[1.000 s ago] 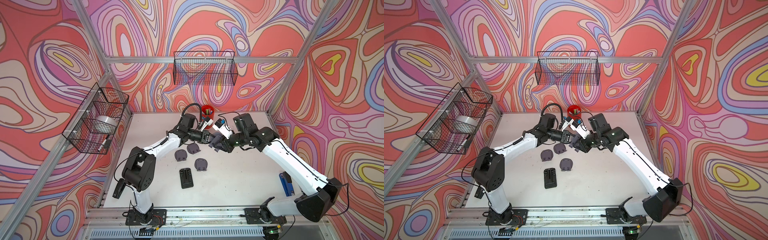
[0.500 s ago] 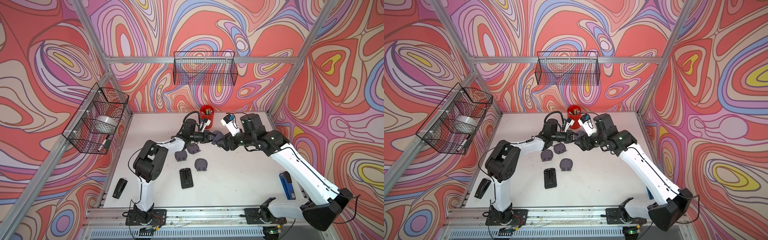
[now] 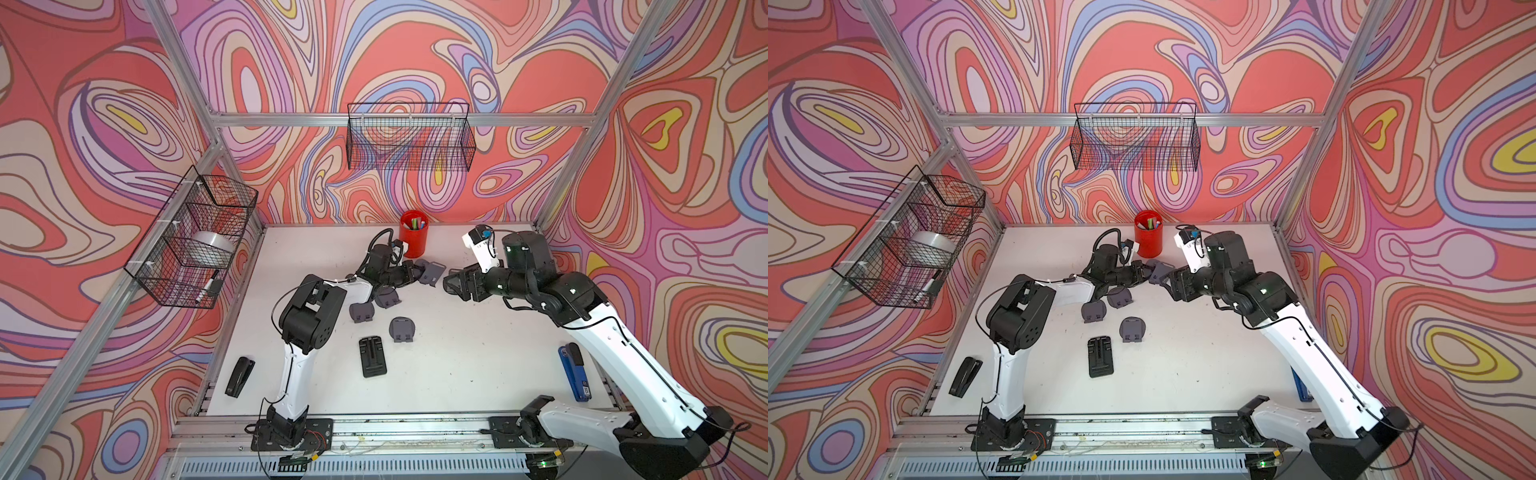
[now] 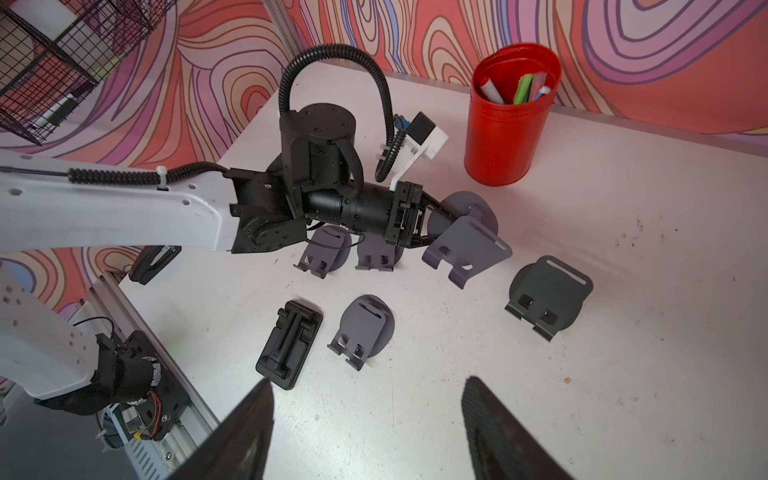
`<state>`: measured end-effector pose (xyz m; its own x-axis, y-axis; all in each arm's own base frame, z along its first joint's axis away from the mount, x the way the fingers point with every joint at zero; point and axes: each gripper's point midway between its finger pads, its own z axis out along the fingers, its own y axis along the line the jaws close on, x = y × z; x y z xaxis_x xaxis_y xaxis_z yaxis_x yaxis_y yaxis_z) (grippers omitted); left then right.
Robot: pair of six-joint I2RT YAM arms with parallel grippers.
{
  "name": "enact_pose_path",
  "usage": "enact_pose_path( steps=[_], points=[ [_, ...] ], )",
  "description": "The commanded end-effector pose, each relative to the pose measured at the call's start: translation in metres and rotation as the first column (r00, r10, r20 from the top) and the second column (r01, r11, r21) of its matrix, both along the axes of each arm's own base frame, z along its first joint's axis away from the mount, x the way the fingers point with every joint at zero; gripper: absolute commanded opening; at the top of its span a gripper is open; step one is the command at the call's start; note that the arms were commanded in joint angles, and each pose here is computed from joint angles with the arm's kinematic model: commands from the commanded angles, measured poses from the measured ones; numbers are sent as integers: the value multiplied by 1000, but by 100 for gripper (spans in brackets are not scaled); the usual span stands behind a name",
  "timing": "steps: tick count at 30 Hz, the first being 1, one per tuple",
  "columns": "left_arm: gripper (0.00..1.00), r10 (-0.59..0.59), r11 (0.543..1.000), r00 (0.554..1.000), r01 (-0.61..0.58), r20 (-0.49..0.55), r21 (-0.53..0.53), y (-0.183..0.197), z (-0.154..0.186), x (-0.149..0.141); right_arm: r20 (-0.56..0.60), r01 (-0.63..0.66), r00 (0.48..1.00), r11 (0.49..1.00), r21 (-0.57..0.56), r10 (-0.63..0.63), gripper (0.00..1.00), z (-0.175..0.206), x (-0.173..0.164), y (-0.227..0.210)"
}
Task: Open the phone stand
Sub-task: Place the phone stand at the center of the board.
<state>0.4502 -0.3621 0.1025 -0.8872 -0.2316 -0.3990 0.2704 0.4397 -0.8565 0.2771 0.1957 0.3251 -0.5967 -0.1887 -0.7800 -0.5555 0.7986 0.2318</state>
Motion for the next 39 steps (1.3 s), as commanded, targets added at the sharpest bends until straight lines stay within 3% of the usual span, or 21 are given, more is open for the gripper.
enact_pose_path(
  steps=[1, 10, 26, 39],
  points=[
    [0, 74, 997, 997, -74, 25, -23, 1, -2, 16, -2, 21, 1000, 1000, 4, -21, 73, 0, 1, -4],
    [0, 101, 994, 995, -101, -22, -37, -5, -23, 31, -9, 24, 1000, 1000, -12, -24, 73, -7, 4, -6],
    [0, 88, 994, 988, -78, -124, 78, -9, -56, 30, -32, 25, 999, 1000, -10, -26, 73, -18, 10, -8],
    [3, 88, 990, 985, -71, -145, 121, -14, -68, 34, -34, 23, 999, 1000, -6, -24, 73, -19, 12, -9]
  ],
)
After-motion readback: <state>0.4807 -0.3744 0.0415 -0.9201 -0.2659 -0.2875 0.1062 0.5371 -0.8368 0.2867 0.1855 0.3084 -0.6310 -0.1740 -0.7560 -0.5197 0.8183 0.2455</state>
